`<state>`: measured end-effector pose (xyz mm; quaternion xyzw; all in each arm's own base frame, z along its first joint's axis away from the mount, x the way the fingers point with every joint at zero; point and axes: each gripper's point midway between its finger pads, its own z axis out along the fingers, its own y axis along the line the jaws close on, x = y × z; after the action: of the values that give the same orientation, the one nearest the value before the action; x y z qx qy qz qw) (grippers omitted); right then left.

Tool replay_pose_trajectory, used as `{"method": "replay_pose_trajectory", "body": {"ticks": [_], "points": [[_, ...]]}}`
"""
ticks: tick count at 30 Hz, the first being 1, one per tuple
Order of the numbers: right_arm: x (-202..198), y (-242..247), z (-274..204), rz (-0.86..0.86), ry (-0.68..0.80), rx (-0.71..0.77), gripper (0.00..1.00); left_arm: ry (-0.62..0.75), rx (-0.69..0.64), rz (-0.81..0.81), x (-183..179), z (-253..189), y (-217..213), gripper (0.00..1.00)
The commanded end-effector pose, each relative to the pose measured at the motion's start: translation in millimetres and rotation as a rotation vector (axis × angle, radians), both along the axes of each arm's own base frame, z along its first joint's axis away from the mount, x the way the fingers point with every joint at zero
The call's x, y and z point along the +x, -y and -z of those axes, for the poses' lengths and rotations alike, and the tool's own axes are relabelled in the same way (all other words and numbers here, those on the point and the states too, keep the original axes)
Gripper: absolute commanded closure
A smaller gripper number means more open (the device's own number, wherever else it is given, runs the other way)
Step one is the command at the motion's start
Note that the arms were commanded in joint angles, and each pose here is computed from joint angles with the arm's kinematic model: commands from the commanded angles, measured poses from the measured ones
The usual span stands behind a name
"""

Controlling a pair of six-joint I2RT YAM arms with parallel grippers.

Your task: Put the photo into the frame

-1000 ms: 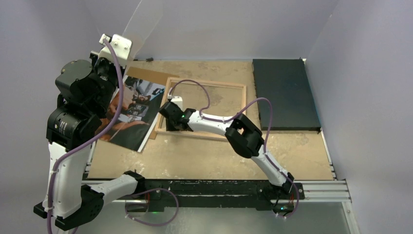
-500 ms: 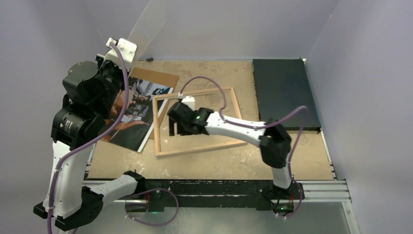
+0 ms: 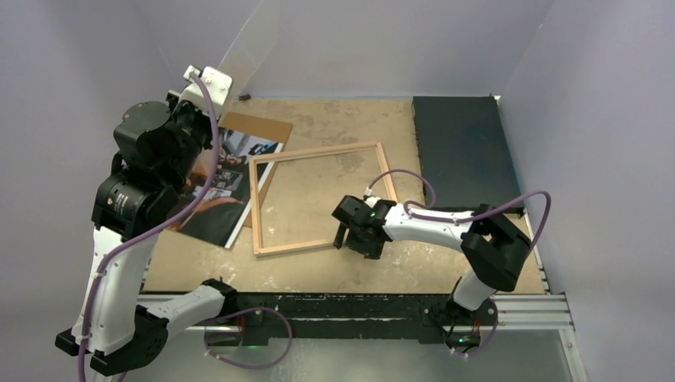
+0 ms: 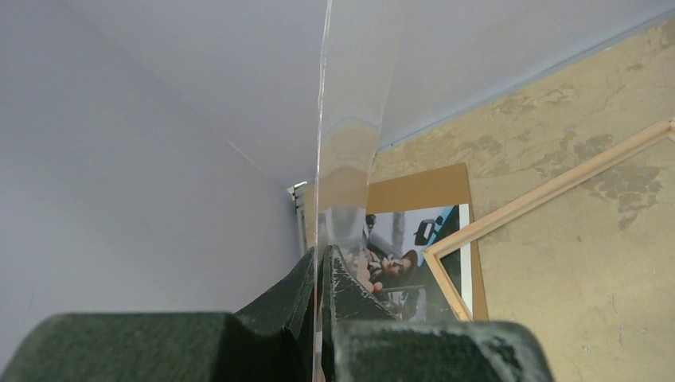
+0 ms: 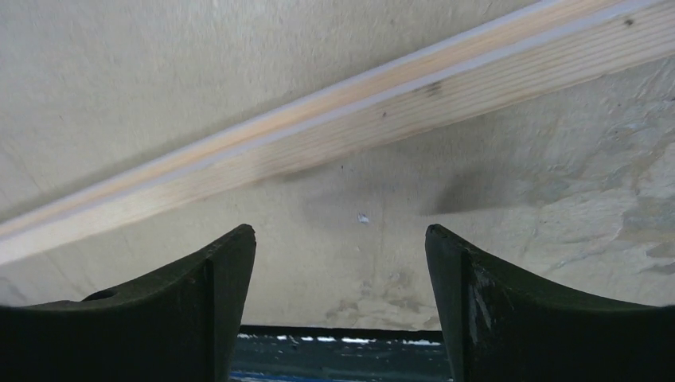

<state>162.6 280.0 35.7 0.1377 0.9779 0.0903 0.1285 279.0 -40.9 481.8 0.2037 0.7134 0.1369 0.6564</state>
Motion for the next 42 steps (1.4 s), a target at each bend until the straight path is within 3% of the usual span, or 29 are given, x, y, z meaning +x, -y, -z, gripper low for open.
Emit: {"method": "replay_pose_trajectory", "body": {"ticks": [1, 7, 15, 23, 27, 33, 38, 42], "points": [[17, -7, -12, 0.146, 0.032, 0.095, 0.20, 0.085, -0.047, 0.013, -2, -23, 2, 1.00], [25, -24, -14, 0.159, 0.063, 0.204, 0.21, 0.078, -0.039, 0.013, -2, -21, 2, 1.00], [37, -9, -4, 0.349, 0.063, 0.155, 0.24, 0.069, -0.029, 0.016, 0, -19, 3, 1.00], [53, -10, 15, 0.368, 0.056, 0.076, 0.31, 0.072, -0.032, 0.014, 0, -21, 2, 1.00], [66, -7, 19, 0.380, 0.079, 0.042, 0.42, 0.069, -0.031, 0.014, 0, -20, 2, 1.00], [90, 11, -1, 0.347, 0.174, -0.001, 0.72, 0.072, -0.024, 0.009, -1, -20, 1, 1.00], [101, 26, -28, 0.232, 0.270, -0.039, 0.87, 0.075, -0.023, 0.009, -2, -20, 0, 1.00], [114, 44, -40, 0.158, 0.303, -0.079, 0.93, 0.071, -0.028, 0.013, -1, -18, 2, 1.00]]}}
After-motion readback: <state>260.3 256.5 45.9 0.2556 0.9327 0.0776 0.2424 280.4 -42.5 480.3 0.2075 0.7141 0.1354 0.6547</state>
